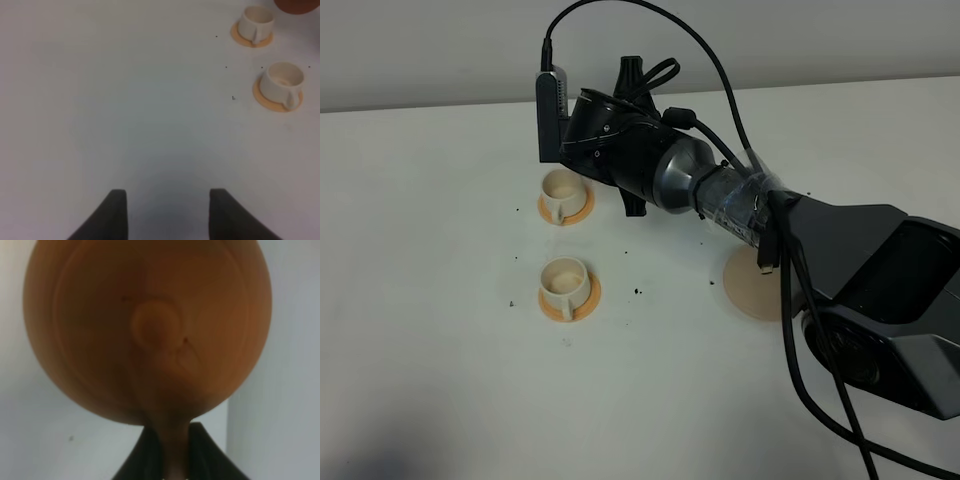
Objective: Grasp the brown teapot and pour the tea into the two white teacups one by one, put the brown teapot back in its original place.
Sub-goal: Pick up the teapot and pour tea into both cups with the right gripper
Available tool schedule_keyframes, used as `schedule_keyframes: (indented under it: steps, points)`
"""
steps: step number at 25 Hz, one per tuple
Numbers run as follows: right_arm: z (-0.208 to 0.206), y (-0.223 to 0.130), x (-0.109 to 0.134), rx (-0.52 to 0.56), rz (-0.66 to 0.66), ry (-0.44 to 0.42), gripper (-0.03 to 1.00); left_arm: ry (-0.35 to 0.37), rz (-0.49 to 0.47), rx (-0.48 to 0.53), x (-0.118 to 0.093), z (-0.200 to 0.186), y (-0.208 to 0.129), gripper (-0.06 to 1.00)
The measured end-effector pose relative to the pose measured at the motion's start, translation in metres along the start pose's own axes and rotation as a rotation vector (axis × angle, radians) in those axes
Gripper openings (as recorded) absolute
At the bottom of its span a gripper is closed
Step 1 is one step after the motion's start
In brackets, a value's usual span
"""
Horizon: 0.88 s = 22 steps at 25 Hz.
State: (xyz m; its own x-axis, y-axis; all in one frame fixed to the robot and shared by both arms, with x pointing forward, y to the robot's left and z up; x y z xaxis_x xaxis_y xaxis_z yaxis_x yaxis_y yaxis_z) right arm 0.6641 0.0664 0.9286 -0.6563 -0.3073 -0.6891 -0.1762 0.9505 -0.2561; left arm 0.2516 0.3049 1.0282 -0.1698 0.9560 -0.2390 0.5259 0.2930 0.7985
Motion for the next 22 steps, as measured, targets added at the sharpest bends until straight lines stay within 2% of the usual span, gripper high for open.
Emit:
schedule_keyframes:
  steps: [22]
  points:
    - [0.004,0.011,0.002,0.019,-0.147,-0.064,0.11,0.0,0.001,0.0,0.0,0.0,0.0,0.39]
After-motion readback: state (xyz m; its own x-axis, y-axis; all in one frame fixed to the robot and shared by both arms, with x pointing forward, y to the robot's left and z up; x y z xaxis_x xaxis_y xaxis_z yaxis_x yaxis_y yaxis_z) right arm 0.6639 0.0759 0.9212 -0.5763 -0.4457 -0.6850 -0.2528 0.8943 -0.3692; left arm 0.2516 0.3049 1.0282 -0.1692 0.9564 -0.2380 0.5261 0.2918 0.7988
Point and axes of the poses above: a point on each arm's last joint axis where the gripper is mounted, z pointing out along that axis toward the gripper, x along the wrist's bending axis when the last joint is at zero, y = z × x, the point moved 3 cm from there along z, pointing out along that axis toward the gripper, and after that the axes turned 15 degrees about -z, right-handed, at the moved point
